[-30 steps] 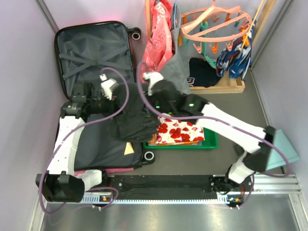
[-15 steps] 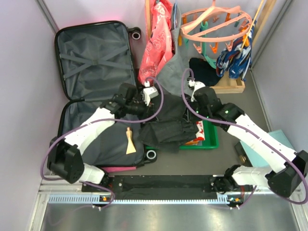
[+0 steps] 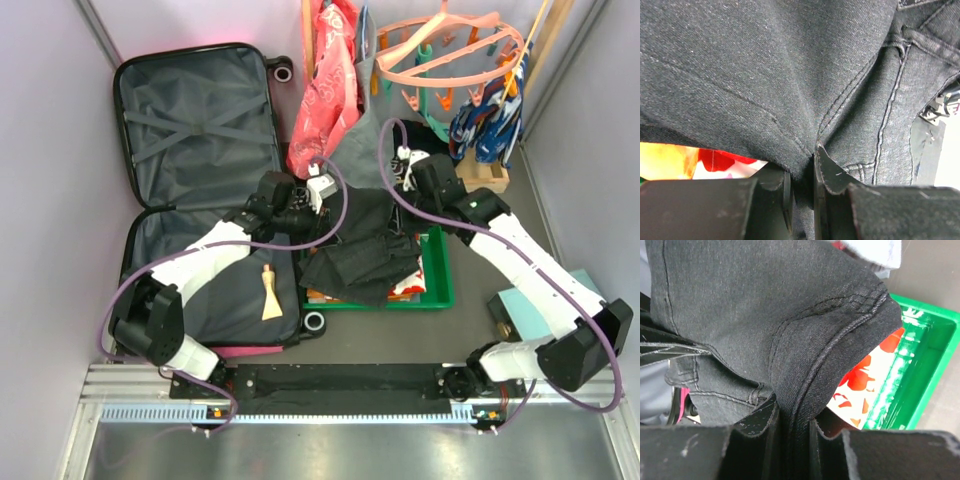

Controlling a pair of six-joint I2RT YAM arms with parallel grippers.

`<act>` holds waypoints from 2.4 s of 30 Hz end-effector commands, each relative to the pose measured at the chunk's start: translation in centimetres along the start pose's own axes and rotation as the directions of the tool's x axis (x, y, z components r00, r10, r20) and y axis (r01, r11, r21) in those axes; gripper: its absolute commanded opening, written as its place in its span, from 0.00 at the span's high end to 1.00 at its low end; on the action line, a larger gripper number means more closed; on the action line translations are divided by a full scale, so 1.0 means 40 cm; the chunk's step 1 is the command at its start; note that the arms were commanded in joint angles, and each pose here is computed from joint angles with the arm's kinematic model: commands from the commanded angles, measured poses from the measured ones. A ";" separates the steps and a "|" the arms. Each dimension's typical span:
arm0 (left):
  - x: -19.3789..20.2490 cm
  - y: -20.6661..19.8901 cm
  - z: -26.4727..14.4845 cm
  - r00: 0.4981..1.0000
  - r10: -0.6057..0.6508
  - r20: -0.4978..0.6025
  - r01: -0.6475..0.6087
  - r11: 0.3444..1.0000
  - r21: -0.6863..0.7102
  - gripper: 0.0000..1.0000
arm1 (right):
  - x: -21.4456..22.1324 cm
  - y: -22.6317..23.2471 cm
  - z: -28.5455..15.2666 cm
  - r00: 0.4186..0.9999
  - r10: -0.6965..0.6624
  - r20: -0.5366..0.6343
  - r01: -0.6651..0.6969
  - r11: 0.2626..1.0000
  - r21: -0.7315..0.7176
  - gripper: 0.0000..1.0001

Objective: Open, take out, and arrange the luggage

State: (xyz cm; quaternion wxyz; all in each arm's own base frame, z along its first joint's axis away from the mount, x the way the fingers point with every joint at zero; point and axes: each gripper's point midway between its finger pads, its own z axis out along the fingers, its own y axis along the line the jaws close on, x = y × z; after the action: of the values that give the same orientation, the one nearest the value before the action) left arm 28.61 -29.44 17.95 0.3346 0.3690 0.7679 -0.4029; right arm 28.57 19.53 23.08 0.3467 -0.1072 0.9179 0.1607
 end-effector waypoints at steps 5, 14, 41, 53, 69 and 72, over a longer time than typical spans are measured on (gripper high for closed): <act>0.072 0.048 0.014 0.995 -0.015 -0.099 0.007 0.996 -0.085 0.47 | -0.062 -0.018 0.053 0.999 0.038 0.026 -0.037 0.999 -0.031 0.92; 0.056 0.108 -0.073 0.987 -0.010 -0.159 -0.019 0.983 -0.180 0.23 | 0.062 -0.124 0.157 0.988 0.124 -0.087 -0.111 0.984 0.140 0.62; 0.256 0.007 -0.053 0.940 -0.038 -0.340 0.060 0.997 0.053 1.00 | 0.162 0.025 0.102 0.955 0.217 -0.204 -0.243 0.963 -0.113 1.00; 0.242 -0.007 -0.042 0.947 -0.044 -0.319 0.076 0.993 0.089 1.00 | 0.076 0.186 0.068 0.940 0.300 -0.165 -0.342 0.848 -0.406 1.00; 0.218 0.011 -0.059 0.949 0.004 -0.315 0.012 0.999 0.049 1.00 | 0.282 -0.021 0.158 0.929 0.334 -0.161 -0.334 0.942 0.031 1.00; 0.198 0.013 -0.068 0.948 0.016 -0.318 -0.006 0.999 0.033 0.78 | 0.280 -0.048 0.147 0.937 0.320 -0.142 -0.311 0.947 0.082 0.86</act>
State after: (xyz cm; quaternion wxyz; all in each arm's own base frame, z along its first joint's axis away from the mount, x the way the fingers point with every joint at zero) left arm 24.09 -23.60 10.32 0.1796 0.4157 0.8211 -0.3475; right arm 25.40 22.33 12.08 0.2392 0.0432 0.9333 0.2642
